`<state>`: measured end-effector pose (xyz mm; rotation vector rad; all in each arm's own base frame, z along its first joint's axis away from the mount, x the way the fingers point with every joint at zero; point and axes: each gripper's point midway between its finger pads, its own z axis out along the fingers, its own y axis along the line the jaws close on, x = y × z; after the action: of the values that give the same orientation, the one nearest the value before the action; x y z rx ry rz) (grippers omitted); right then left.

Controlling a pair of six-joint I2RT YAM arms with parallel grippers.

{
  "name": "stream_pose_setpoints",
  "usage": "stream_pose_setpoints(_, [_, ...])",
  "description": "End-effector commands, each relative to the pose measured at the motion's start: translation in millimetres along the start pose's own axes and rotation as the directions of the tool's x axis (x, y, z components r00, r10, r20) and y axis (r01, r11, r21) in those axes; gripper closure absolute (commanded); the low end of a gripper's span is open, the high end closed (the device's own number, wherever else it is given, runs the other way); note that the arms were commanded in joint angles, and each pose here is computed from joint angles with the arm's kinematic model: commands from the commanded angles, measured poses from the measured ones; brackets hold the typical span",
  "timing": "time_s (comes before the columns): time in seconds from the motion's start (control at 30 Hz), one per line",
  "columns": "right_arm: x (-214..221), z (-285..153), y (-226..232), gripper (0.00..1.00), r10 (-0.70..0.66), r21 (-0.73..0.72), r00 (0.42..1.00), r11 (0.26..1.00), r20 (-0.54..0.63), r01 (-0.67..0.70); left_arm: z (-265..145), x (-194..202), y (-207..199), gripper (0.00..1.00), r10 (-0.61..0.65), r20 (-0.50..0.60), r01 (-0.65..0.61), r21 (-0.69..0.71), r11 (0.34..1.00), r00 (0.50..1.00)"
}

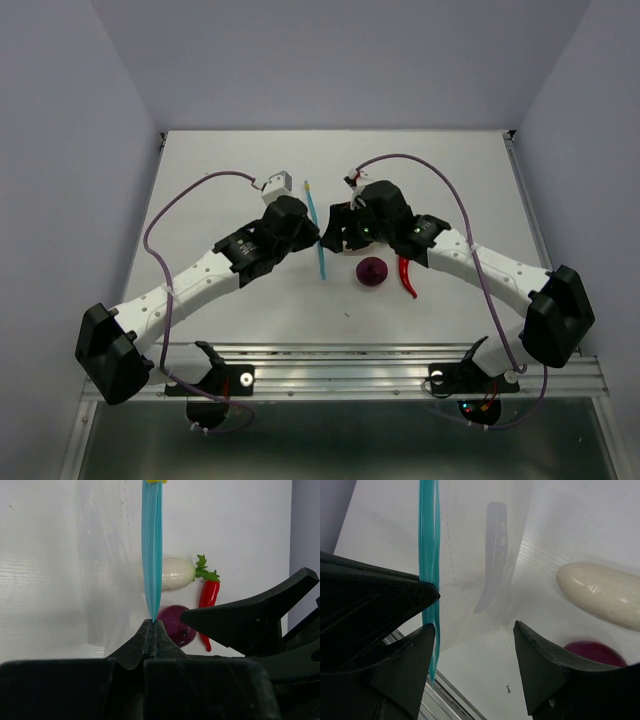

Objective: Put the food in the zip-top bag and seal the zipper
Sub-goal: Open the zipper of the food storage bag.

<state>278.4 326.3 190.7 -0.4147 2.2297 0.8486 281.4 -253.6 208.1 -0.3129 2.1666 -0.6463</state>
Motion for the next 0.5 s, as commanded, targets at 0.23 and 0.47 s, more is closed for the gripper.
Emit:
stream_pose_setpoints(0.23, [-20.4,4.3,35.1,0.47,0.026,-0.112,0.999,0.993,0.041,-0.022,-1.6,-9.0,1.0,1.0,-0.06,0.054,0.061,-0.007,0.998,0.997])
stream_pose_setpoints(0.47, [-20.8,4.6,42.0,0.51,0.03,-0.15,0.999,0.988,0.039,-0.024,-0.4,-6.7,2.8,1.0,-0.074,0.051,0.074,-0.008,0.997,0.996])
